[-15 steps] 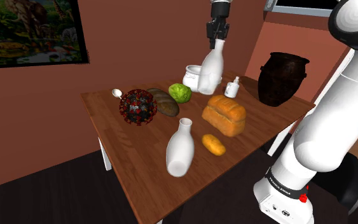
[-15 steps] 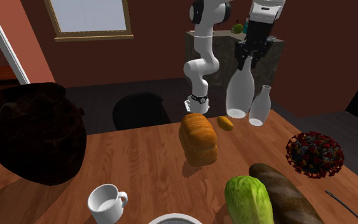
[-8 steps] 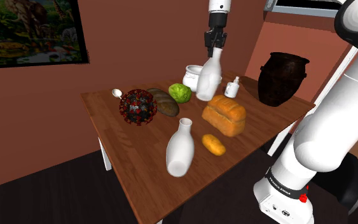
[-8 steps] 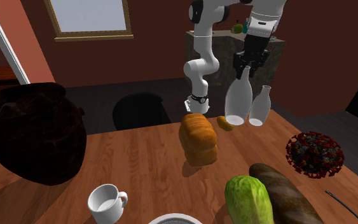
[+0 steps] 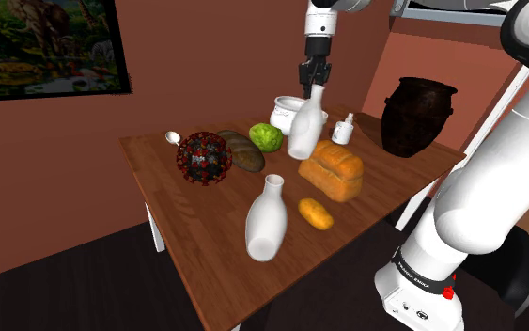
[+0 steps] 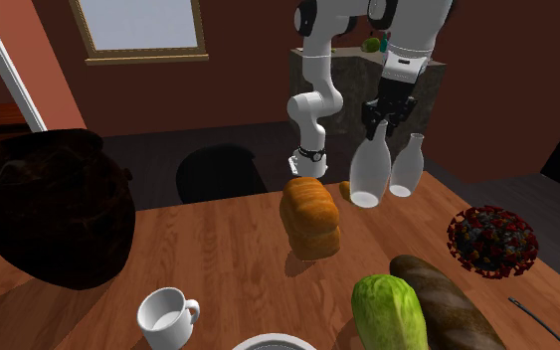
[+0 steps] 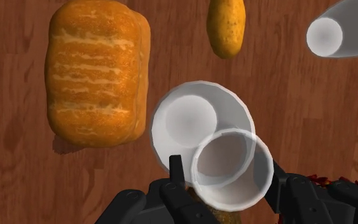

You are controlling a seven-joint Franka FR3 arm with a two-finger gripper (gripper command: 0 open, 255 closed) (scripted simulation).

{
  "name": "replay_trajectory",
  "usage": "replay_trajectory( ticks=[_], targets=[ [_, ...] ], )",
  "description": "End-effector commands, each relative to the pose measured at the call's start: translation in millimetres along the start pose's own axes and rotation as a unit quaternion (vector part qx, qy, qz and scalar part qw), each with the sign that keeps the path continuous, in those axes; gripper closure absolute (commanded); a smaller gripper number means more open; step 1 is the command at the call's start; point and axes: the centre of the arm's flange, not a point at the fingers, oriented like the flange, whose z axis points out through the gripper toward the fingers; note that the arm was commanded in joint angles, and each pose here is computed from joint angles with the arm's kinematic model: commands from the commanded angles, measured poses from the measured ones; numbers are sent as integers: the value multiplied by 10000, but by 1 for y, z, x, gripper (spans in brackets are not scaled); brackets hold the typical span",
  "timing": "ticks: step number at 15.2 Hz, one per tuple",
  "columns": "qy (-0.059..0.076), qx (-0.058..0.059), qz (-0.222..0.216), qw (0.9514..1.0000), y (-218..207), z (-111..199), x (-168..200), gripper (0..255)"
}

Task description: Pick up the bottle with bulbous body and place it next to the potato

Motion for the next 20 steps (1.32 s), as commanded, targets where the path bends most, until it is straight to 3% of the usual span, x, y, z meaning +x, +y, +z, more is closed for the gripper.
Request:
replay_trajectory(
  ticks=[1, 20],
  targets=[
    [5, 0, 0, 10000, 0, 10, 1, 255],
    [5, 0, 0, 10000, 1, 109, 16, 255]
  ],
)
